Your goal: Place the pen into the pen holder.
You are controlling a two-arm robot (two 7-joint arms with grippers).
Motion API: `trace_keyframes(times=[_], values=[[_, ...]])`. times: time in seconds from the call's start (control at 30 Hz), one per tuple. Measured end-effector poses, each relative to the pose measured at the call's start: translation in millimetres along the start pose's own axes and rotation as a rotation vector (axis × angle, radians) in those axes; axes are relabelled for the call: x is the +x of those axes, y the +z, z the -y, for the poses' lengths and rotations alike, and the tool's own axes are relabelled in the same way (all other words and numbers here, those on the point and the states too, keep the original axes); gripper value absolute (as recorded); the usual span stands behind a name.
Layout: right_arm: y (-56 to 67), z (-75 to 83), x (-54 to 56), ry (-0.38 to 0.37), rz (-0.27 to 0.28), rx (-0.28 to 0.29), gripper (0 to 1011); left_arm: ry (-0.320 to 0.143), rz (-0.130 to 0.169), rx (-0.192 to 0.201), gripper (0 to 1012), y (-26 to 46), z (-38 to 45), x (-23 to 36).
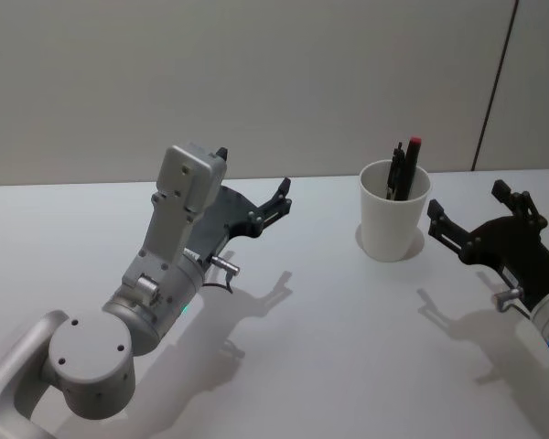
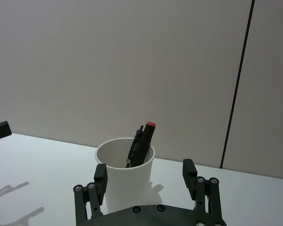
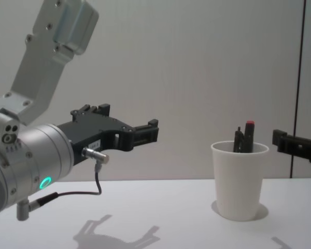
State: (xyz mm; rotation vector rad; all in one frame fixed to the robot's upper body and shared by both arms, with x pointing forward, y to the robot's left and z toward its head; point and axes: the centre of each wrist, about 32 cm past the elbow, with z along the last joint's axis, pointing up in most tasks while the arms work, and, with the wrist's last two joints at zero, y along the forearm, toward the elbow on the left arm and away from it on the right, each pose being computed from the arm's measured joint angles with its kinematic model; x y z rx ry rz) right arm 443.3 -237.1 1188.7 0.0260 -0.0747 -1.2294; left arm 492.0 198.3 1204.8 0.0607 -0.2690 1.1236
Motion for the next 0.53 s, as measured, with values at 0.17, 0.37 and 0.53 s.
trace_keyframes(times=[0.17, 0.37, 0.53], values=[[0.0, 0.0, 0.0, 0.0, 0.0, 0.0, 1001, 0.0, 0.0, 0.0, 1001, -0.1, -0.1, -0.1], [0.0, 0.0, 0.0, 0.0, 0.0, 0.0, 1001, 0.0, -0.001, 0.0, 1001, -0.2, -0.1, -0.1], [0.0, 0.0, 0.0, 0.0, 0.0, 0.0, 1001, 0.0, -0.001, 0.001, 1001, -0.3, -0.1, -0.1]])
